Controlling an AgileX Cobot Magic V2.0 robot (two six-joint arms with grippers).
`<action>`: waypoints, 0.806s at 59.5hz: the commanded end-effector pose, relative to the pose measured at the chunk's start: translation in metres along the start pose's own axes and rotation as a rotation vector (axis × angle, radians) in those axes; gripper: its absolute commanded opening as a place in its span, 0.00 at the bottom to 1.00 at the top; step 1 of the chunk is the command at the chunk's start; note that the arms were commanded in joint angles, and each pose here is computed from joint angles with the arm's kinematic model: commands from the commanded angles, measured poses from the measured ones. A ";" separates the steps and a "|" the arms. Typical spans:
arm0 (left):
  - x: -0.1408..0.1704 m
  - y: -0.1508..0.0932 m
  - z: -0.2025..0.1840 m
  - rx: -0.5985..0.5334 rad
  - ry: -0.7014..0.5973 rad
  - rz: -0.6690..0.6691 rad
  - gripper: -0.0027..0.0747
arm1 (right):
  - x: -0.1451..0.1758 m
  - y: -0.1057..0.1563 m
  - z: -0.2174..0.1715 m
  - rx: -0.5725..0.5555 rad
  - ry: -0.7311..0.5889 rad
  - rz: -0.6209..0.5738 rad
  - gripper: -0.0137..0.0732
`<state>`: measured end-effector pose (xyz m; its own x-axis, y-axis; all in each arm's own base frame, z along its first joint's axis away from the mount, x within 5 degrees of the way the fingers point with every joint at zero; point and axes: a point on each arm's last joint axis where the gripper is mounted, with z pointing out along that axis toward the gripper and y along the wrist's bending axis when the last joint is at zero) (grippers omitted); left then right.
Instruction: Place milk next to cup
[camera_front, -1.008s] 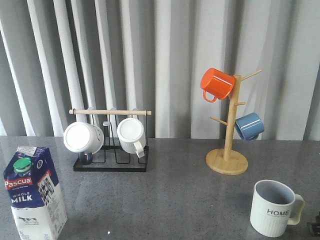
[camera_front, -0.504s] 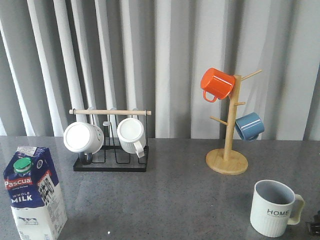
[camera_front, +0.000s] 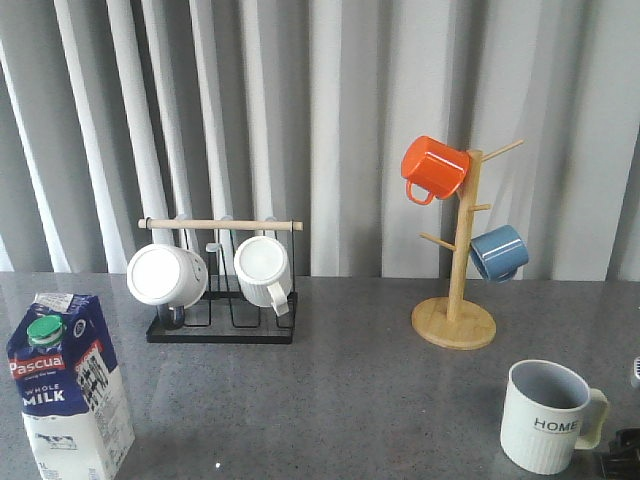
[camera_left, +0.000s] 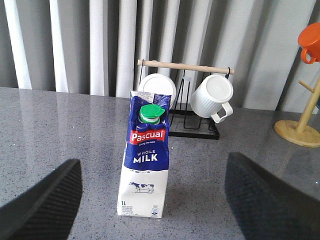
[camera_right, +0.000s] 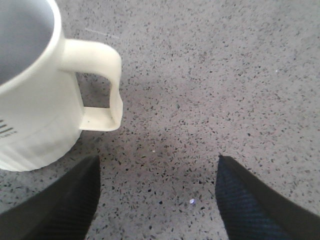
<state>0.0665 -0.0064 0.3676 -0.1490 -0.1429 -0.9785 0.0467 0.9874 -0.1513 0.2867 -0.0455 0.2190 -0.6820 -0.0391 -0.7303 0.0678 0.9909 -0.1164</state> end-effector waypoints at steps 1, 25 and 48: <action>-0.015 -0.002 -0.002 0.010 -0.086 -0.009 0.77 | -0.020 -0.002 -0.006 0.009 -0.129 -0.012 0.70; -0.015 -0.002 -0.002 0.010 -0.087 -0.009 0.77 | -0.022 -0.002 -0.001 0.005 -0.165 0.006 0.70; -0.015 -0.002 -0.002 0.010 -0.087 -0.009 0.77 | -0.020 0.000 0.018 -0.005 -0.200 0.014 0.70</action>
<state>0.0665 -0.0064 0.3676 -0.1490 -0.1429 -0.9785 0.0467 0.9874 -0.1513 0.3032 -0.0462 0.2017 -0.6408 -0.0342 -0.7670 0.0658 0.9929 -0.0993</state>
